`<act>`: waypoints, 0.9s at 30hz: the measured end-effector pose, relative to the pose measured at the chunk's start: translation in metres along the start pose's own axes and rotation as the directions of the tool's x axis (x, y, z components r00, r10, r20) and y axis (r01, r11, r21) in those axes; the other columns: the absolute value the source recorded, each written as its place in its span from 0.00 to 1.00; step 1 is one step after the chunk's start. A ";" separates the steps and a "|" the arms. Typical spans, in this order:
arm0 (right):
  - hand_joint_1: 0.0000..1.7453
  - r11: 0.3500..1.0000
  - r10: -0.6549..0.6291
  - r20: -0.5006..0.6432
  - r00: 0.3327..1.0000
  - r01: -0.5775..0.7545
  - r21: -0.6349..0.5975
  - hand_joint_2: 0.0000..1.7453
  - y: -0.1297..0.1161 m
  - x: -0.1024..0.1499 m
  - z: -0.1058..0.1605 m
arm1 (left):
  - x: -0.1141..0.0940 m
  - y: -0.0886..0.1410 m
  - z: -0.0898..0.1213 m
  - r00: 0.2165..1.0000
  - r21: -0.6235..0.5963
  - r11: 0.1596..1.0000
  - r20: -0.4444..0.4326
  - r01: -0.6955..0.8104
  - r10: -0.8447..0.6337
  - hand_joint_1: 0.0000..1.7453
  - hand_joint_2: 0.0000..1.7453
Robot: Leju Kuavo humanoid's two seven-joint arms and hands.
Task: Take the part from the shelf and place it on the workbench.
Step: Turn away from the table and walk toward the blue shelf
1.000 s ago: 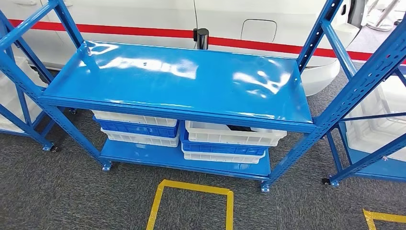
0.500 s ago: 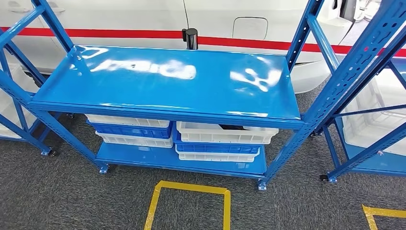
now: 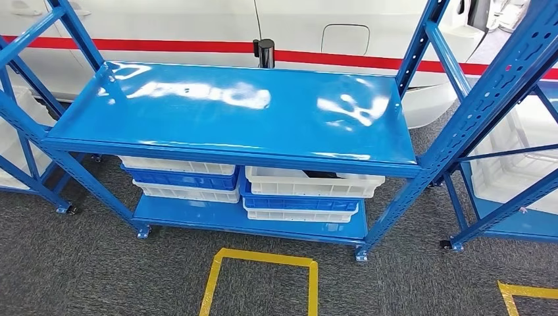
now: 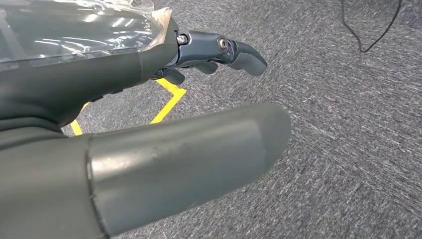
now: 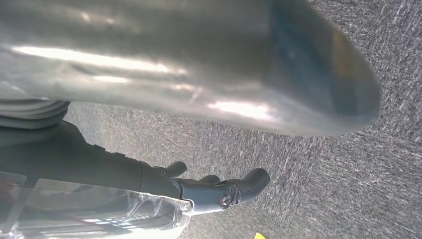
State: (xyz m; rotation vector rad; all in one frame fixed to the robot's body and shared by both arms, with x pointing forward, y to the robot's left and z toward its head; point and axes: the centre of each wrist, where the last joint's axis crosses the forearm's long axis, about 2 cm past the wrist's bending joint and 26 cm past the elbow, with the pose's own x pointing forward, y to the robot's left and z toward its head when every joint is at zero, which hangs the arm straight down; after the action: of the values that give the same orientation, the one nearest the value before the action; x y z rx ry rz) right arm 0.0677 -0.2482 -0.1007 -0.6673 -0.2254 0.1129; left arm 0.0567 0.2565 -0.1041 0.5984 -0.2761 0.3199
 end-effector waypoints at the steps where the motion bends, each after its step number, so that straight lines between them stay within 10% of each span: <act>1: 0.00 1.000 0.000 0.000 1.000 0.000 0.000 0.00 0.000 0.000 0.000 | 0.000 0.000 0.000 1.000 0.000 1.000 0.000 -0.001 0.001 0.00 0.00; 27: 0.00 0.997 -0.083 -0.033 0.996 0.083 0.003 0.00 0.000 -0.002 -0.001 | 0.004 -0.001 0.000 0.999 -0.007 1.000 0.039 0.014 -0.014 0.00 0.00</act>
State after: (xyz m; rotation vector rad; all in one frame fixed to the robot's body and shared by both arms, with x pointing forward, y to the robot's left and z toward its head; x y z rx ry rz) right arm 0.0657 -0.2492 -0.1012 -0.6544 -0.2213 0.0226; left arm 0.0604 0.2569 -0.1036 0.5996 -0.3108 0.2938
